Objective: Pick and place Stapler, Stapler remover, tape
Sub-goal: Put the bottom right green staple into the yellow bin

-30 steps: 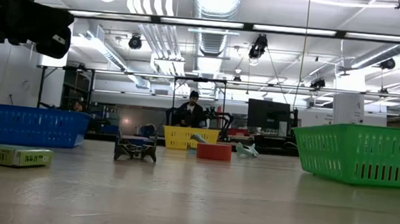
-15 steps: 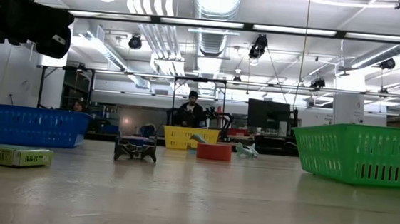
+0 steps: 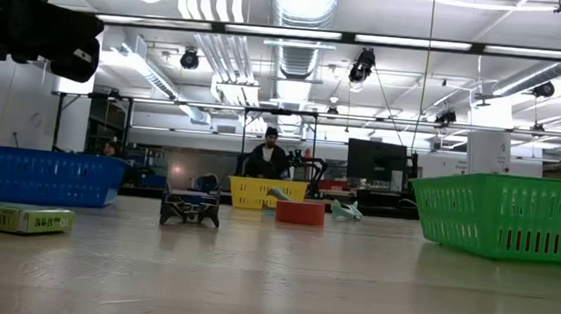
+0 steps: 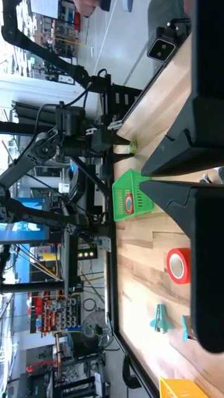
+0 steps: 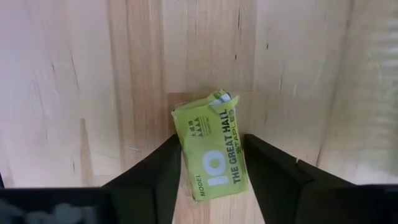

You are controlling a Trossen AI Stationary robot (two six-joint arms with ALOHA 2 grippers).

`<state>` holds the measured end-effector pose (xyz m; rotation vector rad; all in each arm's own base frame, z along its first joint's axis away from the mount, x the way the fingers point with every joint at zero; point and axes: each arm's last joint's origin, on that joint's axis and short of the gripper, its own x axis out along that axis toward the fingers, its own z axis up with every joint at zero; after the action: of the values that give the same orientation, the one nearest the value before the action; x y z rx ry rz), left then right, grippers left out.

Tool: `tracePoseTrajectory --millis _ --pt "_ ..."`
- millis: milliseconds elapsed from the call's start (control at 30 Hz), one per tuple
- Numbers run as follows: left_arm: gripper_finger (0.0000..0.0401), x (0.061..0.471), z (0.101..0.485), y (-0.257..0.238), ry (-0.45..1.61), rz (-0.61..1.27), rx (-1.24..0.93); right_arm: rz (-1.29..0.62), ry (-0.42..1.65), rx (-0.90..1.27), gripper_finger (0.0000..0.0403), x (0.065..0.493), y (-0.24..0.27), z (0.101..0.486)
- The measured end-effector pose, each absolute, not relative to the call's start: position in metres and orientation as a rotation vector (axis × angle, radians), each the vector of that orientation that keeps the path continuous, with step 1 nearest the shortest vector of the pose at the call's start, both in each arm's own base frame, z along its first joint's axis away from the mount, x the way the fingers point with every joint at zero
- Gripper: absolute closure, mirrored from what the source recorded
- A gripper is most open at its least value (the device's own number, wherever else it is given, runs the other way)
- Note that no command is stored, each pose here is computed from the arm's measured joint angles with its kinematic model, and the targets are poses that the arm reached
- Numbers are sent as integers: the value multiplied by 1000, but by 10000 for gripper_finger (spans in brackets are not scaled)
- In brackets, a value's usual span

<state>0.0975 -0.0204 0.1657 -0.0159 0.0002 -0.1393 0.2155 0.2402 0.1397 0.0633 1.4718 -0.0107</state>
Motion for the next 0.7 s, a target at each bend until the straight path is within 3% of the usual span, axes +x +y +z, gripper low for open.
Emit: tracePoseTrajectory --millis 300,700 --pt "375 98 166 -20 0 -139 -16 -20 1457 50 292 216 240 140" --pt "375 98 166 -20 0 -139 -16 -23 1390 77 281 234 233 159"
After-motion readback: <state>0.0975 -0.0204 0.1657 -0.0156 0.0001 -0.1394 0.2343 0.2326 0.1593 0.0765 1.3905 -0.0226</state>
